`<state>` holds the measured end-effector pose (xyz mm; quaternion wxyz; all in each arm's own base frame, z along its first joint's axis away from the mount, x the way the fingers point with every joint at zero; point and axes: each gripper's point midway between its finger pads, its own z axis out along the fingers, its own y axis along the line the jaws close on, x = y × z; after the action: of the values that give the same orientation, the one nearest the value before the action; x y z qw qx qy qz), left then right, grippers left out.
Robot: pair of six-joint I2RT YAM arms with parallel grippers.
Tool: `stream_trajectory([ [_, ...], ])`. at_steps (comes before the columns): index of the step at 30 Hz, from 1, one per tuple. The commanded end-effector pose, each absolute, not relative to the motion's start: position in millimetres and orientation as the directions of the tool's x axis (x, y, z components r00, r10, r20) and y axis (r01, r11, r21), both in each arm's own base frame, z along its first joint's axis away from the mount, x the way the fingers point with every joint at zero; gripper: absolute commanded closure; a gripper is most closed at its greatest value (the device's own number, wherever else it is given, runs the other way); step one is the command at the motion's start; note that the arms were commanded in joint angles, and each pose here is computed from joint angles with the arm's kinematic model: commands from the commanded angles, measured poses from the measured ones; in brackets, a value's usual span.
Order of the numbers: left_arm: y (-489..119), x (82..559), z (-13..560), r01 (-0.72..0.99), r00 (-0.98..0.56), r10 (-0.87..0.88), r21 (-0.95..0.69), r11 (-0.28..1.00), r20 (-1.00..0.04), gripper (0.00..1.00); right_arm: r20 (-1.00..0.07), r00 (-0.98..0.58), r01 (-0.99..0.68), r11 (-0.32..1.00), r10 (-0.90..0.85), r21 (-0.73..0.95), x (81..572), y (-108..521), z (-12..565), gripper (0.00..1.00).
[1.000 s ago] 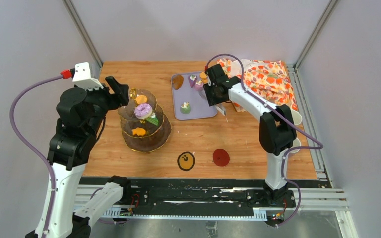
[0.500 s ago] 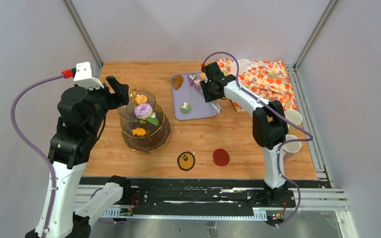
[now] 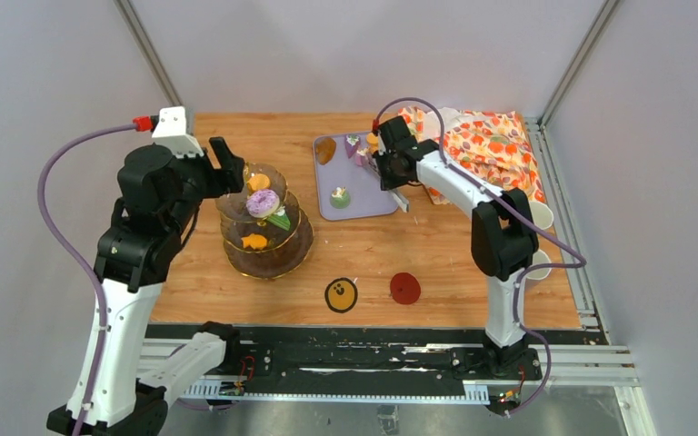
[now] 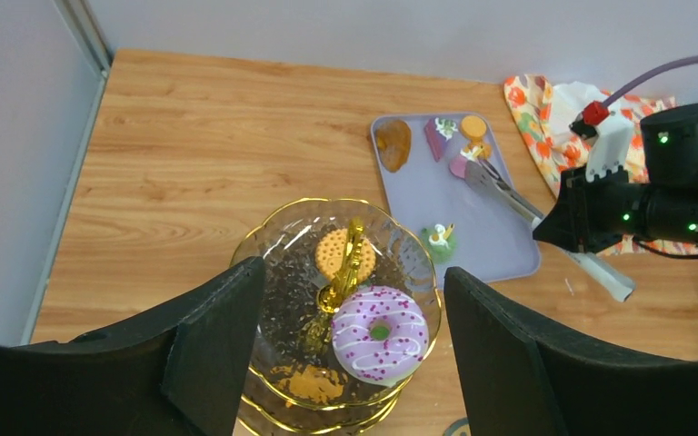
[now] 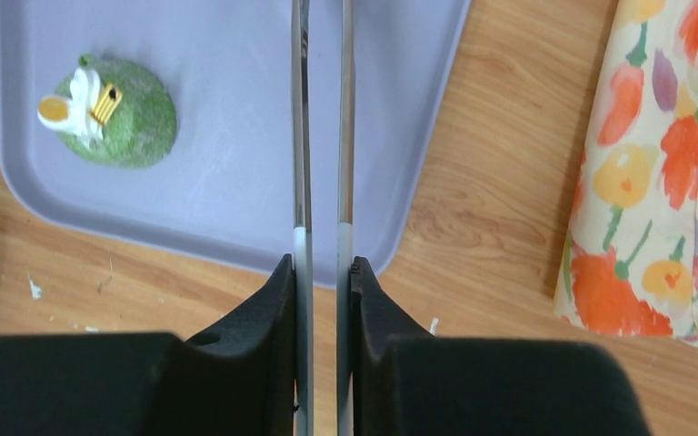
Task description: Serve the afternoon tea
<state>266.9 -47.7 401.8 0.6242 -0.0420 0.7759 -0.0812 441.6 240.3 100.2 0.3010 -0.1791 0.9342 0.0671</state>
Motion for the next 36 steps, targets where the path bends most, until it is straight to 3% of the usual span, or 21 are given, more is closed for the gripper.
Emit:
stream_trajectory([
  [1,-64.2,262.3,405.6,0.155,-0.25,-0.088,-0.129,0.979,-0.964,0.22,-0.637,-0.726,-0.375,0.926,-0.259,0.051,428.7,232.1,135.6,0.99],
  [10,-72.9,280.4,370.3,0.155,-0.399,-0.048,-0.119,0.981,-0.916,0.18,-0.632,-0.738,-0.363,0.929,-0.237,0.075,384.1,211.6,144.3,0.99],
  [15,-69.2,292.0,348.5,0.11,-0.451,-0.041,-0.102,0.989,-0.891,0.23,-0.644,-0.73,-0.356,0.932,-0.231,0.069,374.5,204.0,151.2,0.99],
  [18,-69.4,296.3,338.5,0.093,-0.471,-0.052,-0.108,0.99,-0.881,0.33,-0.648,-0.726,-0.355,0.932,-0.23,0.067,373.1,202.6,153.6,0.99],
  [28,-54.1,300.3,341.4,-0.026,-0.434,-0.122,-0.124,0.992,-0.892,0.87,-0.659,-0.716,-0.362,0.929,-0.228,0.073,368.4,201.4,160.6,1.0],
  [33,-39.7,302.7,352.7,-0.134,-0.386,-0.188,-0.146,0.98,-0.903,0.99,-0.669,-0.708,-0.366,0.928,-0.225,0.075,365.5,200.3,166.5,1.0],
  [36,-29.9,304.2,359.3,-0.225,-0.339,-0.264,-0.195,0.955,-0.903,1.0,-0.672,-0.705,-0.368,0.927,-0.225,0.075,363.4,199.5,168.4,1.0],
])
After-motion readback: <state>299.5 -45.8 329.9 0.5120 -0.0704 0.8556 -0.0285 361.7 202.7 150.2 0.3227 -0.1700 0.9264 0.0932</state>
